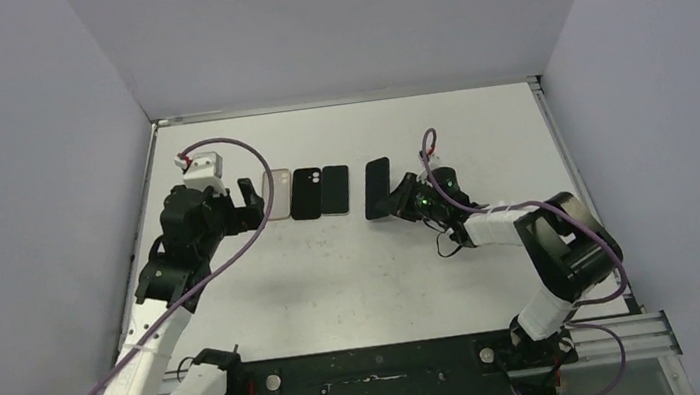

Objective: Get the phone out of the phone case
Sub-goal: Place the phone at the center of the board.

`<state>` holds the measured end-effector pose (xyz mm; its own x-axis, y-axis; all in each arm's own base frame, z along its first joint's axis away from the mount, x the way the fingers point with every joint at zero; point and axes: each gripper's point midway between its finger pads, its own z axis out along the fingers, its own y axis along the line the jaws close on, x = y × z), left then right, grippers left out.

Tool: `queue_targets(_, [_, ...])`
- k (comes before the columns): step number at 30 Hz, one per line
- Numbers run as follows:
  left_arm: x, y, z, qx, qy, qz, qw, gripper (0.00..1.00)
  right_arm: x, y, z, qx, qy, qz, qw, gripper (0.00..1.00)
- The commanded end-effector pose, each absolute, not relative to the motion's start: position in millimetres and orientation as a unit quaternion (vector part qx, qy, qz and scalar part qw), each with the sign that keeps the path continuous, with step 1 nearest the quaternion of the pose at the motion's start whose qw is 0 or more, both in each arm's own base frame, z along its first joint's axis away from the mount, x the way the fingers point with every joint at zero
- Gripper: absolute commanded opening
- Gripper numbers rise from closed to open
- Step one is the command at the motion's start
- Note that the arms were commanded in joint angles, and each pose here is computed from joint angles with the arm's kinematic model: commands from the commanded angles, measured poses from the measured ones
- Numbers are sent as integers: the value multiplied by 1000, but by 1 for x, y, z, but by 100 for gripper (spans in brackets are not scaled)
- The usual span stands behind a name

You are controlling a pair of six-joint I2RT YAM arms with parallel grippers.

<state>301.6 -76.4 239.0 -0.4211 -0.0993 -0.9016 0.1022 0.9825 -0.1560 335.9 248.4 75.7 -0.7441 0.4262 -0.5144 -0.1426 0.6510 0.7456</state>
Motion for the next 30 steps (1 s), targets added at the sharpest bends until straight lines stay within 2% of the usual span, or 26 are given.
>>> queue_targets(1, [288,-85,265,10,812,-94,576,97,376,270,122,76,794,450,401,0])
queue_targets(11, [254,-80,283,17,768,-87,635,97,412,287,93,94,813,440,370,0])
queue_targets(22, [244,-82,294,21,751,-100,652,97,406,309,76,83,813,484,313,10])
queue_targets(25, [244,-84,294,23,751,-103,652,97,404,308,69,83,819,483,299,15])
queue_targets(30, [244,-85,293,26,751,-104,651,97,401,308,60,85,825,481,284,34])
